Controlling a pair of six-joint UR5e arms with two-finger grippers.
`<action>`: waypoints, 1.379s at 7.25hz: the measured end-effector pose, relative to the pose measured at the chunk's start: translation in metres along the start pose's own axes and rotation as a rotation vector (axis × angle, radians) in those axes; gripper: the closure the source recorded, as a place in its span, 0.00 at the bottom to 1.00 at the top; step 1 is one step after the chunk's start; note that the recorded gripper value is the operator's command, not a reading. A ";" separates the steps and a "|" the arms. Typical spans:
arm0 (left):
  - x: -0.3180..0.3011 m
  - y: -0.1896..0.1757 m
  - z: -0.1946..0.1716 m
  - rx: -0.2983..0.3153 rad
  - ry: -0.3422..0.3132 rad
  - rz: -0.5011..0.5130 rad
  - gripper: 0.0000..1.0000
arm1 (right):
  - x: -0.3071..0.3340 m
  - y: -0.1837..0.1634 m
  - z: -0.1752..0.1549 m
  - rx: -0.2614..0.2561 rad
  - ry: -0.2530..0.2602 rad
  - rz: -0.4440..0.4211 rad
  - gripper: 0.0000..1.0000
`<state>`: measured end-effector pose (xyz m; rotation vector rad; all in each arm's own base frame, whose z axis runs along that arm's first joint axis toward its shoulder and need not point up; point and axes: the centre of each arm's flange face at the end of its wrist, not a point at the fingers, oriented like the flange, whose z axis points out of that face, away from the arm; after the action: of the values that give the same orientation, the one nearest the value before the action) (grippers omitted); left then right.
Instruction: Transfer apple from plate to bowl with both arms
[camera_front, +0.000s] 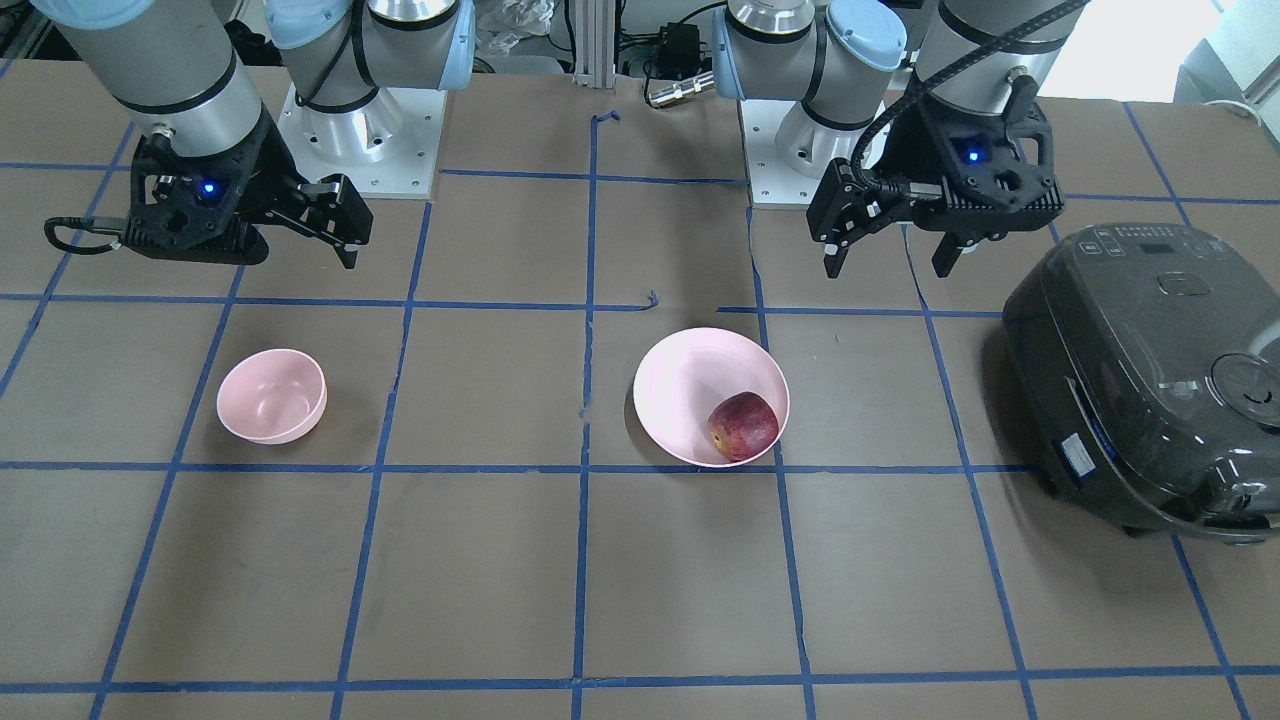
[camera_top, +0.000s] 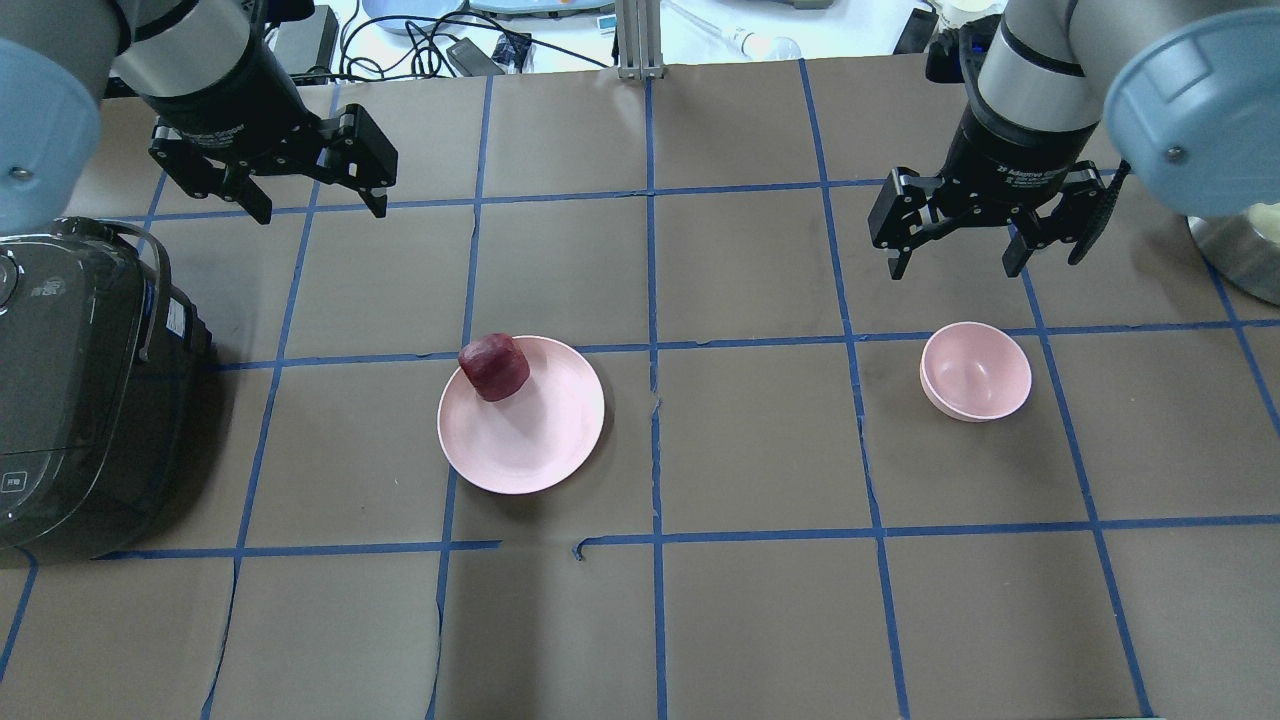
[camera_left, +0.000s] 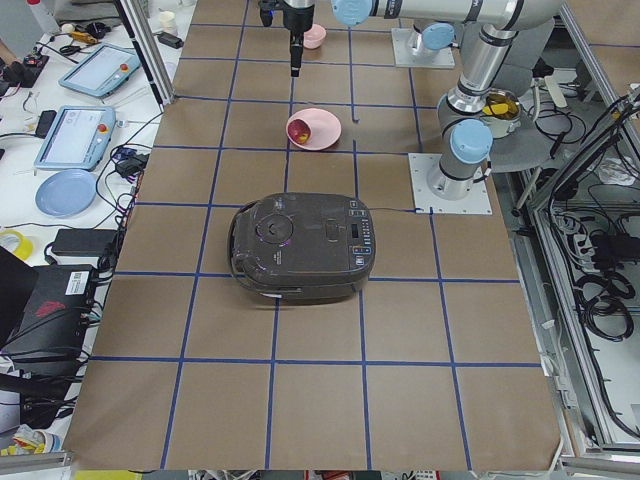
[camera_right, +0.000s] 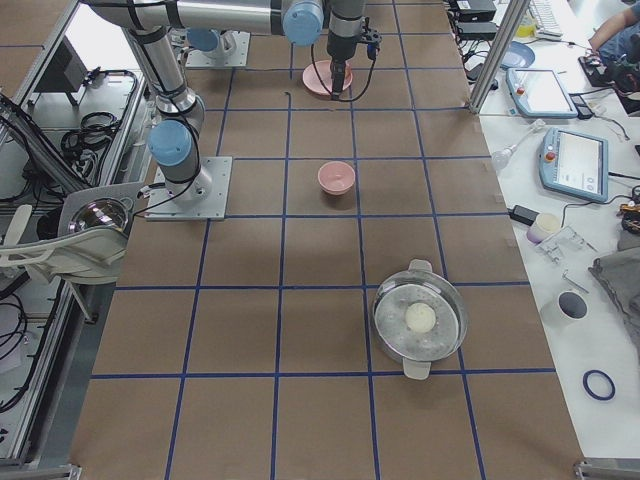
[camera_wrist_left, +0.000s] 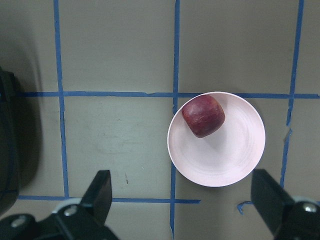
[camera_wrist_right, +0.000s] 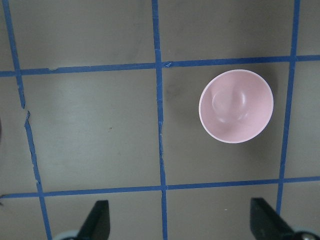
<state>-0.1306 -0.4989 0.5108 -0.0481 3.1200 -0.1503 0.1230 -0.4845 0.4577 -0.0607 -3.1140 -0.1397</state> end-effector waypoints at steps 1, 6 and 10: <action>0.000 0.000 0.000 0.000 0.000 0.000 0.00 | 0.000 0.000 0.000 0.001 0.001 -0.001 0.00; 0.000 -0.001 0.003 -0.004 -0.001 0.002 0.00 | 0.000 -0.001 -0.002 0.005 0.001 -0.010 0.00; 0.001 -0.004 0.005 -0.008 0.000 0.002 0.00 | 0.000 -0.002 0.001 -0.001 0.001 -0.009 0.00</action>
<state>-0.1312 -0.5037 0.5059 -0.0451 3.1210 -0.1379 0.1228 -0.4864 0.4563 -0.0468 -3.1133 -0.1417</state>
